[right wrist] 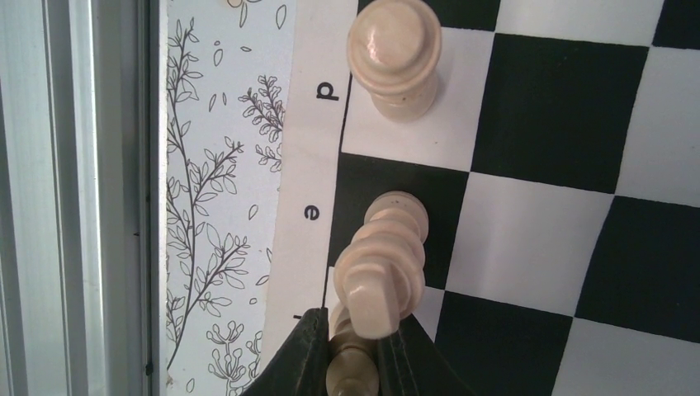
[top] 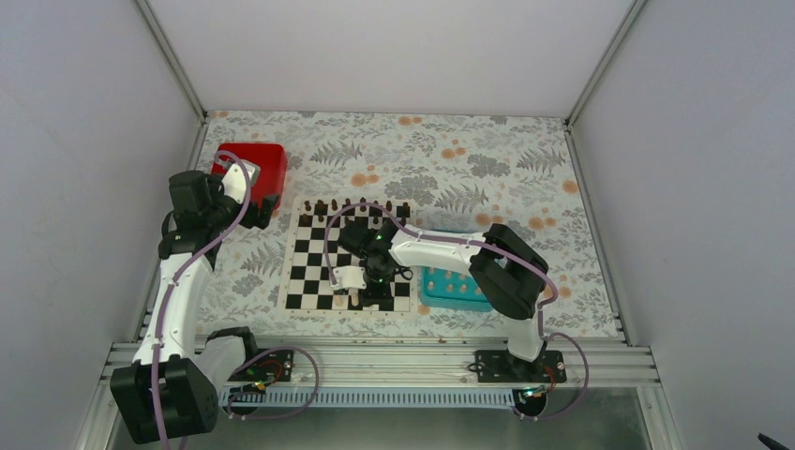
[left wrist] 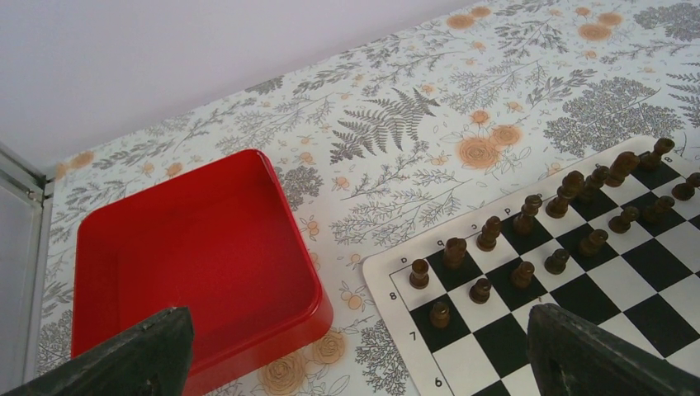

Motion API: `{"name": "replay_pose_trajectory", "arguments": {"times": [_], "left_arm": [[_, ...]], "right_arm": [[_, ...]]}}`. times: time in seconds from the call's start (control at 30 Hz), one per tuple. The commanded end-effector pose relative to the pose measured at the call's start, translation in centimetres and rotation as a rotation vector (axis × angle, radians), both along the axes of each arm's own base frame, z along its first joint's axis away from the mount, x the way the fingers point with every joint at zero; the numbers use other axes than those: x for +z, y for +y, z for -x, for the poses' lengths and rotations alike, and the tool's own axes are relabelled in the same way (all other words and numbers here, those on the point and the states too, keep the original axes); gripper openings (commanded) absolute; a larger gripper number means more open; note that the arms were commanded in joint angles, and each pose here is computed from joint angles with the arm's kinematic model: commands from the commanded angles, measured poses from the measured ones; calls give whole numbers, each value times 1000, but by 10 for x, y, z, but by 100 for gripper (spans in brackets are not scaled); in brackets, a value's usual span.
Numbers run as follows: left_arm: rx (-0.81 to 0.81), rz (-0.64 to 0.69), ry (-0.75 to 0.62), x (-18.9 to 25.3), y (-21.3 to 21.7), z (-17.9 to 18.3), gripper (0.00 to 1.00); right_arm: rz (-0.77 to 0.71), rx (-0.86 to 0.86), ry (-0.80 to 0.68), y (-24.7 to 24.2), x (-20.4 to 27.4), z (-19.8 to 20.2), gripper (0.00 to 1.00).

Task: Set up the chess pieces on the board
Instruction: Place the chess piece on the chessboard.

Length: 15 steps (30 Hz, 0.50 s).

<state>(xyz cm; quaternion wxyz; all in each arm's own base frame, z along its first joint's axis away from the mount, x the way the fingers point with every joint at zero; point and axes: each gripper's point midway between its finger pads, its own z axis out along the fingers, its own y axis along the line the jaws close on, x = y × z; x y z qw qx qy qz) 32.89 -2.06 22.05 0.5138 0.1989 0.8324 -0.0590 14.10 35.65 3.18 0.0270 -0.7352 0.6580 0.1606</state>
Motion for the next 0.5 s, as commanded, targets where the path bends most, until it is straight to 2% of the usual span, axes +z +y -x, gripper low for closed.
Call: {"name": "replay_pose_trajectory", "arguments": {"times": [0.0, 0.23, 0.47], "left_arm": [[-4, -6, -15, 1, 1, -1, 100], [-4, -6, -17, 1, 1, -1, 100], [-2, -8, -18, 1, 1, -1, 100]], "right_arm": [[47, 27, -8, -10, -17, 6, 10], [35, 25, -34, -11, -7, 3, 32], [28, 15, -70, -14, 5, -2, 42]]}}
